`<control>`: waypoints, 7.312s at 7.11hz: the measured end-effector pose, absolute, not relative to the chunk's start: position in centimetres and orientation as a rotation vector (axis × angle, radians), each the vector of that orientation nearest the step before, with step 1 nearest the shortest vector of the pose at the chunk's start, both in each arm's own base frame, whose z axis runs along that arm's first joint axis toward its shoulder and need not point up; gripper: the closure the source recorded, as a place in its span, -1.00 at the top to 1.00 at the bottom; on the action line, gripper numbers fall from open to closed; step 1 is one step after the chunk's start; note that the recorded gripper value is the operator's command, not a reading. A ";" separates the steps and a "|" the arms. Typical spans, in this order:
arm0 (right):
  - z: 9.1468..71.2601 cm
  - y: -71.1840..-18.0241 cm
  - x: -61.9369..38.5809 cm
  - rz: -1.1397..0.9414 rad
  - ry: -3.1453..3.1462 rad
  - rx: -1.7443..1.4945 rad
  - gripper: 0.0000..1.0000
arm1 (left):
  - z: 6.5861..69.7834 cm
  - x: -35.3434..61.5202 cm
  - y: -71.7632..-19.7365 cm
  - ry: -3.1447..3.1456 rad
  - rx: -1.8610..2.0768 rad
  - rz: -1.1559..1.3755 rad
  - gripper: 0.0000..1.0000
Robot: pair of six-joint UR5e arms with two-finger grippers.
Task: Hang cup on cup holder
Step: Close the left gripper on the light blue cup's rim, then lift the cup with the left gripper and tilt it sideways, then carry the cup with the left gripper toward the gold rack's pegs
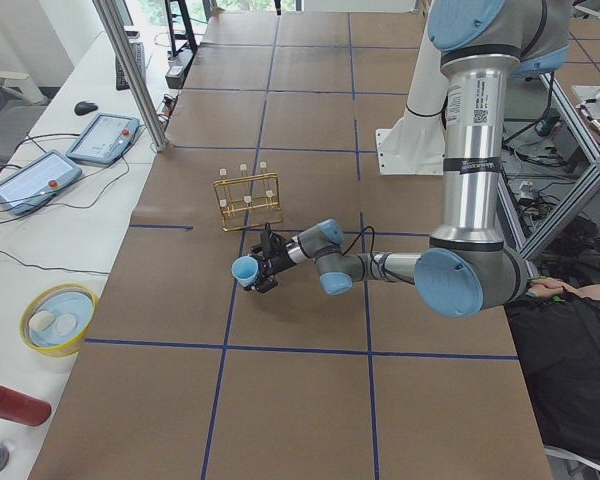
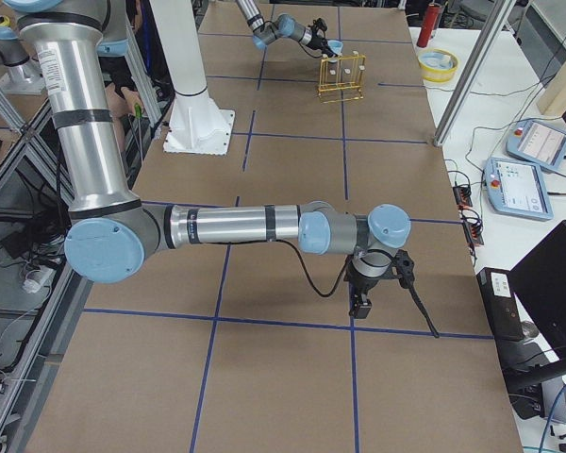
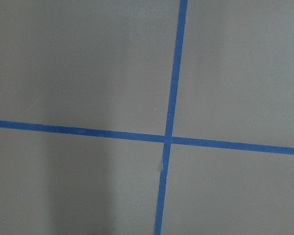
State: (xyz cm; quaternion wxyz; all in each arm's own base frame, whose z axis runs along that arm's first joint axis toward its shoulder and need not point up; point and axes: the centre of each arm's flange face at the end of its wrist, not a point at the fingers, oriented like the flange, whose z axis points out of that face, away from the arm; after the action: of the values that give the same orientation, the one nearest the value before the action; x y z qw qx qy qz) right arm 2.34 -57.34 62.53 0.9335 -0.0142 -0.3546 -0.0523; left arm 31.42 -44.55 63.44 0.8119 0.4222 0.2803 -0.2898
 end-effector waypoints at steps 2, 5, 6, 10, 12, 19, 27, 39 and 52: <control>62.5 -57.3 2.3 -0.107 -0.725 -0.029 1.00 | 64.2 31.7 -44.8 0.595 0.900 -0.619 1.00; 62.5 -57.3 2.3 -0.107 -0.725 -0.029 1.00 | 64.4 32.1 -44.8 0.611 0.869 -0.604 0.97; 62.5 -57.3 2.3 -0.107 -0.725 -0.029 1.00 | 64.4 32.2 -44.8 0.614 0.866 -0.603 0.60; 62.5 -57.3 2.3 -0.107 -0.725 -0.029 1.00 | 63.9 31.8 -45.1 0.618 0.870 -0.611 -0.65; 62.5 -57.3 2.3 -0.107 -0.725 -0.029 1.00 | 62.5 31.2 -45.6 0.639 0.883 -0.629 -0.75; 62.5 -57.3 2.3 -0.107 -0.725 -0.029 1.00 | 50.2 24.7 -45.7 0.649 1.063 -0.398 -1.00; 62.5 -57.3 2.3 -0.106 -0.725 -0.029 1.00 | 43.8 21.9 -42.3 0.247 1.278 0.258 -1.00; 62.5 -57.3 2.3 -0.107 -0.725 -0.029 1.00 | 41.4 22.0 -40.8 -0.721 1.220 1.022 -1.00; 62.5 -57.3 2.3 -0.108 -0.725 -0.029 1.00 | 43.4 33.6 -38.5 -1.342 0.869 1.277 -1.00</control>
State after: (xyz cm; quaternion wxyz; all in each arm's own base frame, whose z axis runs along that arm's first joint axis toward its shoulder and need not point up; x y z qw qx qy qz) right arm 2.30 -57.35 62.53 0.9334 -0.0144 -0.3546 -0.0526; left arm 33.62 -38.52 43.41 0.5207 0.3626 -0.5598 0.5329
